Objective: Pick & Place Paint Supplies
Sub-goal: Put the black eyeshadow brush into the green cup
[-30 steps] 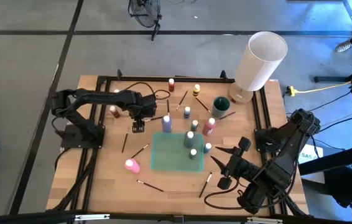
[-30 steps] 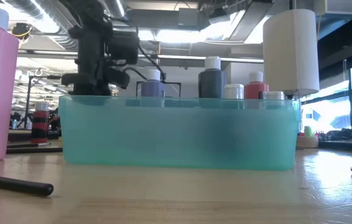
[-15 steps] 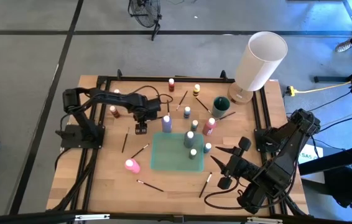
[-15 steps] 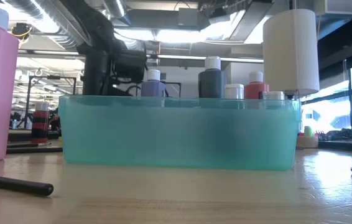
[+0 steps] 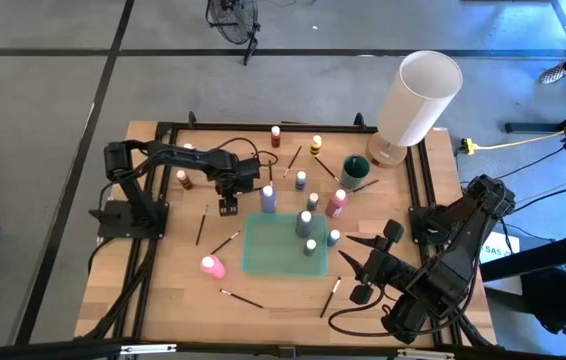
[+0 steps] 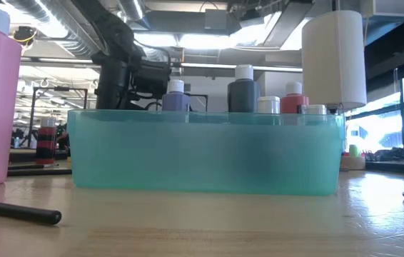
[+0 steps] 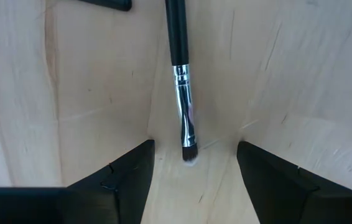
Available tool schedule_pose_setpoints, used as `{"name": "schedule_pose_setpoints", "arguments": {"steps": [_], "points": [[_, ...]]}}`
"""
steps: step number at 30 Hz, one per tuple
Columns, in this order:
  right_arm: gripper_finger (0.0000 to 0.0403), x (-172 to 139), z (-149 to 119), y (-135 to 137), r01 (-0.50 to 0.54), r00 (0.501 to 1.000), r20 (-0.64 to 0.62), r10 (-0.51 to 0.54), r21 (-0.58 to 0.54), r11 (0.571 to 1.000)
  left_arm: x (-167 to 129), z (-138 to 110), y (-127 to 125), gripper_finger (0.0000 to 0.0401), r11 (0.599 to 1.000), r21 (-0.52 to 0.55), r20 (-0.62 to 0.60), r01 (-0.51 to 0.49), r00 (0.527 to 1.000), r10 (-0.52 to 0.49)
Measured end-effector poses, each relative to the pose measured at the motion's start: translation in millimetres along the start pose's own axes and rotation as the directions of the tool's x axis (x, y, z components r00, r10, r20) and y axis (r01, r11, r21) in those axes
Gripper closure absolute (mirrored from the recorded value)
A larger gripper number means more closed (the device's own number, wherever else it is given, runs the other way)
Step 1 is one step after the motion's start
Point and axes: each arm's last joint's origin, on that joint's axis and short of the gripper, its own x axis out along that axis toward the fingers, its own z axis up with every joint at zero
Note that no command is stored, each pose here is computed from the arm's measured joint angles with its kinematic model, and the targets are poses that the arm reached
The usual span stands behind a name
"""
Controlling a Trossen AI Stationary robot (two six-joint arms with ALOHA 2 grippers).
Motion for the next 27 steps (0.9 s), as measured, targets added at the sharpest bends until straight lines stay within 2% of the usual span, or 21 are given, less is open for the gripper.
{"name": "schedule_pose_setpoints", "arguments": {"steps": [27], "points": [[0.0228,0.0,-0.1,0.1,-0.003,1.0,-0.004,0.003,0.0,1.0,0.8,1.6,0.8,0.0385,1.0,-0.024,0.021,0.002,1.0,-0.002]]}}
